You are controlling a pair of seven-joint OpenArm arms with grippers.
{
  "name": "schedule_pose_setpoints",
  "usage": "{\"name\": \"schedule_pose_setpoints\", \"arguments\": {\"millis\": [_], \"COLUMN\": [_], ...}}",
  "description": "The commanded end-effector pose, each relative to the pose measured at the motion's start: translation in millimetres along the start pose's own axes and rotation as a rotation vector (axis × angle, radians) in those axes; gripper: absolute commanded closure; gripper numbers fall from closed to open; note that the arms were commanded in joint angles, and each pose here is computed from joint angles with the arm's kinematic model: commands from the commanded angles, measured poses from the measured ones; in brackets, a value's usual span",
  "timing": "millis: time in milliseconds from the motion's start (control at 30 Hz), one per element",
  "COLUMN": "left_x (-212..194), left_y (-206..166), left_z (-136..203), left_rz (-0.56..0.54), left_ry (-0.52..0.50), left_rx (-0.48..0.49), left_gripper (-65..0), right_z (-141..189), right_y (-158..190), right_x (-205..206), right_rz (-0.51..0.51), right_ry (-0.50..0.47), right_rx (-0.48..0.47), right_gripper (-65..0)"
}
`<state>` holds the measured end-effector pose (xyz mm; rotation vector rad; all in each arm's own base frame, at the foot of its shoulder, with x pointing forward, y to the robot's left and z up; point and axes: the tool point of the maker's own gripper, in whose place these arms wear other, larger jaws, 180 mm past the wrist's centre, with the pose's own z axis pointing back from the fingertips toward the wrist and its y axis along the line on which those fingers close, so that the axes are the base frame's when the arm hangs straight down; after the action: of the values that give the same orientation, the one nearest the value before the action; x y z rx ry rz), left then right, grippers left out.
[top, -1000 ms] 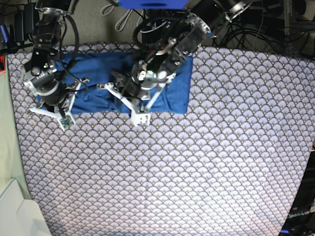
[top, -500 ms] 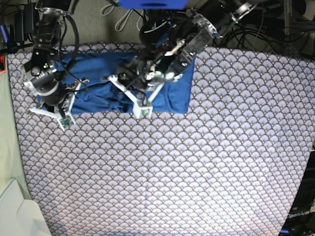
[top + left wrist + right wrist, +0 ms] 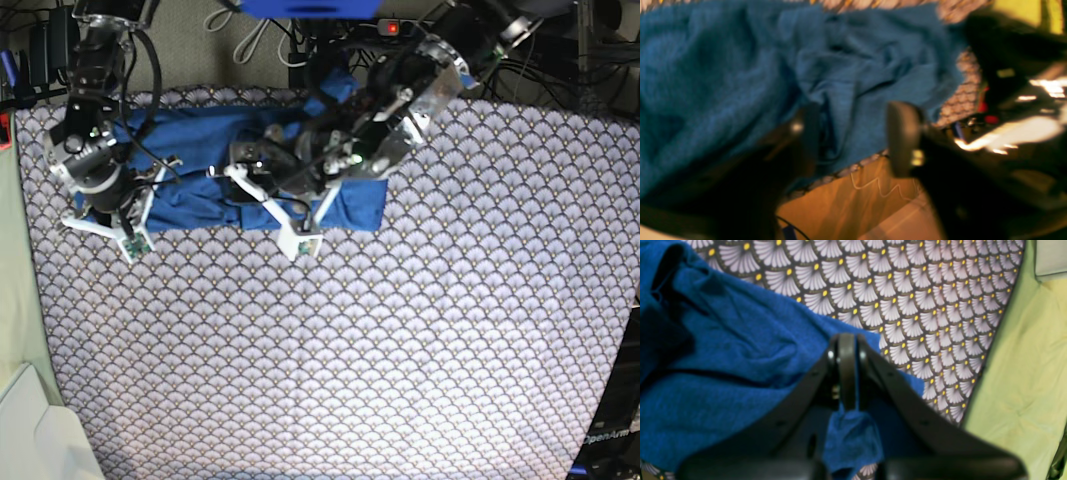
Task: Fold the T-shirt properly
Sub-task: 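Fold the held end over toward the right gripper with the left gripper, then open the left gripper and withdraw it from the folded shirt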
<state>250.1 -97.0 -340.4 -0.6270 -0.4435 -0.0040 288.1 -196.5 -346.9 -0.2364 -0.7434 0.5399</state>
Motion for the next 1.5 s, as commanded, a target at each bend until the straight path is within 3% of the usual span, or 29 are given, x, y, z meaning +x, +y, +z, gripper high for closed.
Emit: {"name": "schedule_pose_setpoints", "arguments": {"millis": [0, 67, 133, 300, 400, 600, 733, 1133, 1367, 1467], "left_x": [1, 2, 3, 1, 7, 27, 36, 62, 71, 70], "left_y": [-3, 1, 14, 65, 101, 168, 196, 244, 286, 306], "left_z": [7, 13, 19, 37, 51, 86, 104, 149, 193, 204], "left_rz": [0.022, 0.003, -0.015, 0.000, 0.082, 0.280, 0.354, 0.380, 0.458, 0.510], "left_ry": [0.009, 0.000, -0.007, -0.026, -0.063, -0.182, -0.240, -0.349, -0.446, -0.467], "left_rx": [-0.017, -0.012, 0.014, 0.116, 0.189, 0.317, 0.371, 0.490, 0.590, 0.632], "left_gripper": [-41.6, -51.1, -56.5, -56.8, -56.8, -56.8, -56.8, -56.8, -57.0, -57.0], "right_z": [3, 4, 4, 9, 12, 6, -12, -44, -46, -46], "right_y": [-8, -8, -8, -32, -42, -48, -48, -51, -42, -39], "right_x": [9, 8, 3, -18, -27, -60, -87, -115, -127, -128], "right_rz": [0.005, 0.004, 0.007, -0.041, -0.067, -0.134, -0.220, -0.310, -0.336, -0.337], "right_ry": [-0.034, -0.029, -0.002, 0.070, 0.086, 0.162, 0.226, 0.252, 0.278, 0.284], "right_rx": [-0.023, -0.023, -0.024, -0.084, -0.112, -0.113, -0.077, -0.019, 0.003, 0.009], "right_gripper": [-2.5, -6.9, -14.1, -34.4, -39.6, -40.2, -40.2, -40.2, -39.7, -35.9]}}
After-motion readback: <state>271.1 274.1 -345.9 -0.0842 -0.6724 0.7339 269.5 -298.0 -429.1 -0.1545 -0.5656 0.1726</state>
